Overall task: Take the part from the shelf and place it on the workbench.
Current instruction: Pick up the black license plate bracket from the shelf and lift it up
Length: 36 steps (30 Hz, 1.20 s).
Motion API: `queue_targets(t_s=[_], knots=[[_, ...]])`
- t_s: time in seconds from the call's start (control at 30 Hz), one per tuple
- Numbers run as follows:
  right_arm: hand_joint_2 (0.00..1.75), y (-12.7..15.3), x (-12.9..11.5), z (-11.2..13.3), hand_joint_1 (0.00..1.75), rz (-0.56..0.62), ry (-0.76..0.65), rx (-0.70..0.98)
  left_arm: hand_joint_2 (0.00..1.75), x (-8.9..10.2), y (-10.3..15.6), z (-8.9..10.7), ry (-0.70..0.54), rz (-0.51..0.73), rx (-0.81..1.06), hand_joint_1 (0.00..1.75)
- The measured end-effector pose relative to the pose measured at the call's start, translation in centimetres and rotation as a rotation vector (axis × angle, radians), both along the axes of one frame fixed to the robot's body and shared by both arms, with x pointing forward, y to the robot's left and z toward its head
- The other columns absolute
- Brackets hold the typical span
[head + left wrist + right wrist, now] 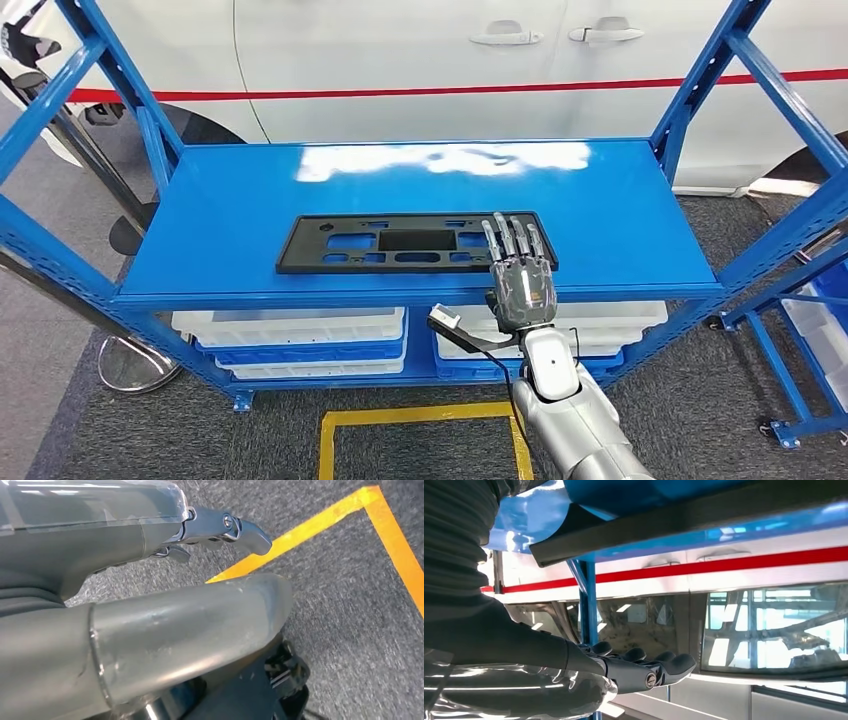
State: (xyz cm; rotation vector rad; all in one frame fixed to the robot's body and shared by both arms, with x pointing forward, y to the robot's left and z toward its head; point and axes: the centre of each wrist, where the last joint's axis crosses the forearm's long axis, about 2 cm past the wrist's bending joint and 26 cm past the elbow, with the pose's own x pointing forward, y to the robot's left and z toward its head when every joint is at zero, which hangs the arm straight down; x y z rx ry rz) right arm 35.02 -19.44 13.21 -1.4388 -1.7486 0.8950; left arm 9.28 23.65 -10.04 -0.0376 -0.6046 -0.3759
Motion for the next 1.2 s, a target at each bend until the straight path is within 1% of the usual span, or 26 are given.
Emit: queue_targets(t_s=[0.1,0.33,0.47,0.67,1.2], knots=[[1.75,-0.23,0.1,0.64,0.0,-0.003,-0.026,0.01,0.0,0.06,-0.02,0.02,-0.004,-0.007,0.001,0.0],[1.75,-0.41,0.0,1.04,0.0,-0.014,-0.042,0.027,0.0,0.11,0.04,0.02,-0.009,0.006,-0.02,0.0],[1.75,-0.43,-0.2,0.79,0.0,-0.015,-0.036,0.029,0.0,-0.06,0.07,-0.02,-0.002,0.017,-0.025,0.0],[1.75,-0.35,-0.22,0.81,0.0,-0.015,-0.036,0.032,0.0,0.26,0.16,0.03,-0.005,0.021,-0.021,0.0],[1.75,-0.91,-0.44,0.64,0.0,-0.035,-0.034,0.041,0.0,0.37,-0.28,0.11,-0.019,0.009,-0.028,0.0]])
